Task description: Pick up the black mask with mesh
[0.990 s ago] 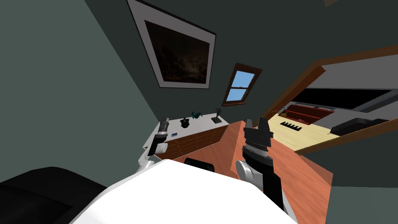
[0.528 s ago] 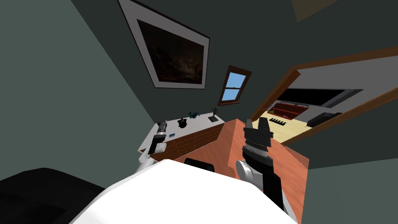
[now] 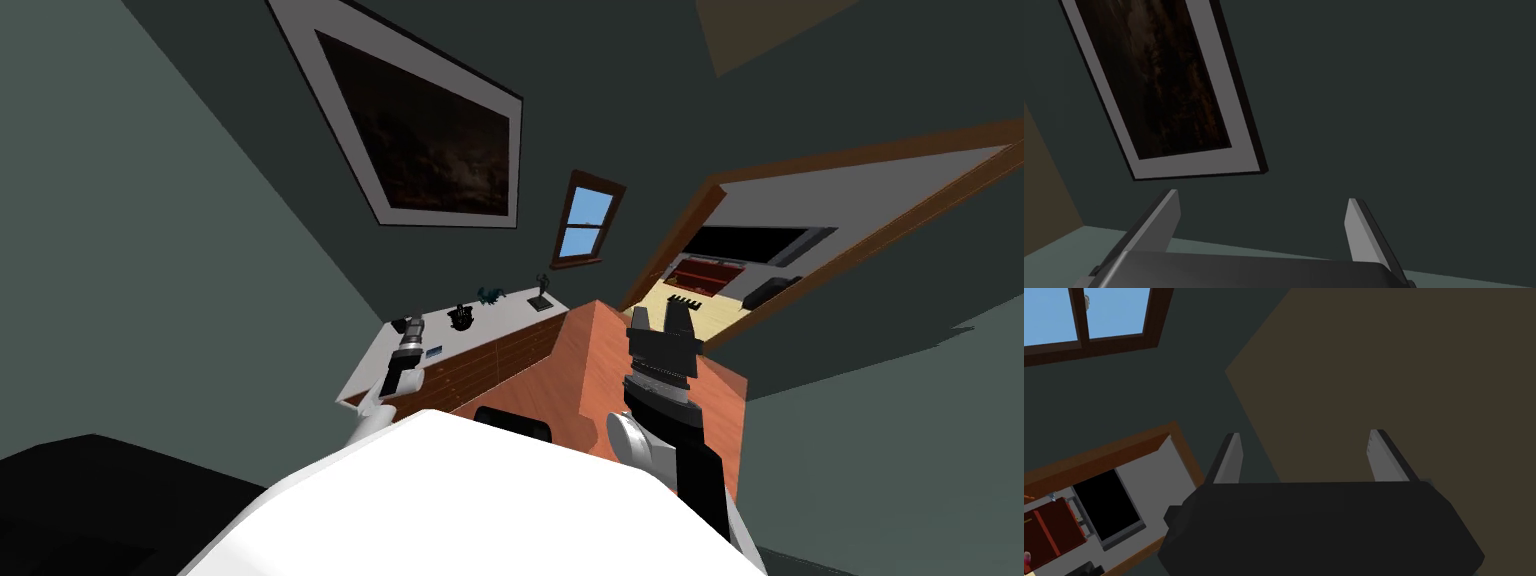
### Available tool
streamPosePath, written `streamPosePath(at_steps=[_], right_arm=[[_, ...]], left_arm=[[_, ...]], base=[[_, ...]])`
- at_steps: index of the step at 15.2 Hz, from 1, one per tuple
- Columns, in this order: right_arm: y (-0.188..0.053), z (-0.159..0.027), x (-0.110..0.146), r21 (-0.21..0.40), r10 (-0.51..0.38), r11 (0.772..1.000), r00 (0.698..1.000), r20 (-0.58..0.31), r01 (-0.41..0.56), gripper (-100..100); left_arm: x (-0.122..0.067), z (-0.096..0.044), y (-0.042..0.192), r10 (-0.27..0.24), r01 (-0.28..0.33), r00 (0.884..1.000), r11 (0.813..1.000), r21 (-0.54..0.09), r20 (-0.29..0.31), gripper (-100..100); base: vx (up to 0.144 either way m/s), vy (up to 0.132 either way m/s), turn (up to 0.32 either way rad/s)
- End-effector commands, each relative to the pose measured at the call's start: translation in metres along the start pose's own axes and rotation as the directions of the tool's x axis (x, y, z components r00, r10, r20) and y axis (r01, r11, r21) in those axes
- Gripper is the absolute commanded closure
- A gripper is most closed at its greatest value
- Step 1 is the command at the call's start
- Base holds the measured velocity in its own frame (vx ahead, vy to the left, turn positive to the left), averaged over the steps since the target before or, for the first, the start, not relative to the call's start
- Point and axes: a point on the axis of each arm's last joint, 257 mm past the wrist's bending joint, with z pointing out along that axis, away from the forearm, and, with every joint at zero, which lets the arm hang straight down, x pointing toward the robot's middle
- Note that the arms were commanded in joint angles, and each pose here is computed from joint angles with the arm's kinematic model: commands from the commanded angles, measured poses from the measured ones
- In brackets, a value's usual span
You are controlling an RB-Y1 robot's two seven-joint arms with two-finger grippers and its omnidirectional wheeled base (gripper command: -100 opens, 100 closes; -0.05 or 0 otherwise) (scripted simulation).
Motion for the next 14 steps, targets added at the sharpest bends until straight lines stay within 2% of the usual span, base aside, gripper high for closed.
streamPosePath(at_steps=[1,2,4,5,6,7,9,10,11,13,14], right_arm=[[0.000,0.000,0.000,0.000,0.000,1.000,1.000,0.000,0.000,0],[0.000,0.000,0.000,0.000,0.000,1.000,1.000,0.000,0.000,0],[0.000,0.000,0.000,0.000,0.000,1.000,1.000,0.000,0.000,0],[0.000,0.000,0.000,0.000,0.000,1.000,1.000,0.000,0.000,0],[0.000,0.000,0.000,0.000,0.000,1.000,1.000,0.000,0.000,0],[0.000,0.000,0.000,0.000,0.000,1.000,1.000,0.000,0.000,0],[0.000,0.000,0.000,0.000,0.000,1.000,1.000,0.000,0.000,0],[0.000,0.000,0.000,0.000,0.000,1.000,1.000,0.000,0.000,0],[0.000,0.000,0.000,0.000,0.000,1.000,1.000,0.000,0.000,0],[0.000,0.000,0.000,0.000,0.000,1.000,1.000,0.000,0.000,0],[0.000,0.000,0.000,0.000,0.000,1.000,1.000,0.000,0.000,0]], left_arm=[[-0.003,-0.002,0.011,0.008,-0.008,1.000,1.000,-0.023,0.003,-100],[-0.011,0.001,0.018,0.024,-0.023,1.000,0.999,-0.031,0.020,-100],[-0.010,-0.005,0.030,0.026,-0.025,1.000,0.998,-0.059,0.015,-100],[-0.017,-0.003,0.038,0.039,-0.037,0.999,0.997,-0.070,0.031,-100],[-0.015,-0.009,0.049,0.041,-0.038,0.999,0.995,-0.096,0.026,-100],[-0.022,-0.006,0.053,0.052,-0.048,0.998,0.994,-0.100,0.042,-100],[-0.021,-0.014,0.066,0.054,-0.049,0.998,0.990,-0.132,0.036,-100],[-0.027,-0.012,0.072,0.064,-0.057,0.997,0.989,-0.139,0.050,-100],[-0.026,-0.017,0.080,0.066,-0.057,0.997,0.985,-0.161,0.046,-100],[-0.031,-0.018,0.089,0.075,-0.063,0.996,0.982,-0.176,0.058,-100],[-0.029,-0.024,0.097,0.075,-0.064,0.996,0.978,-0.197,0.053,-100]], base=[[-0.029,0.016,-0.046],[-0.026,0.015,-0.159],[-0.025,0.009,-0.134],[-0.025,0.011,-0.151],[-0.019,0.017,-0.151],[-0.020,0.013,-0.220],[-0.012,0.013,-0.129],[0.001,0.014,-0.100],[0.002,0.026,-0.126],[0.005,0.018,-0.085],[0.019,0.017,-0.142]])
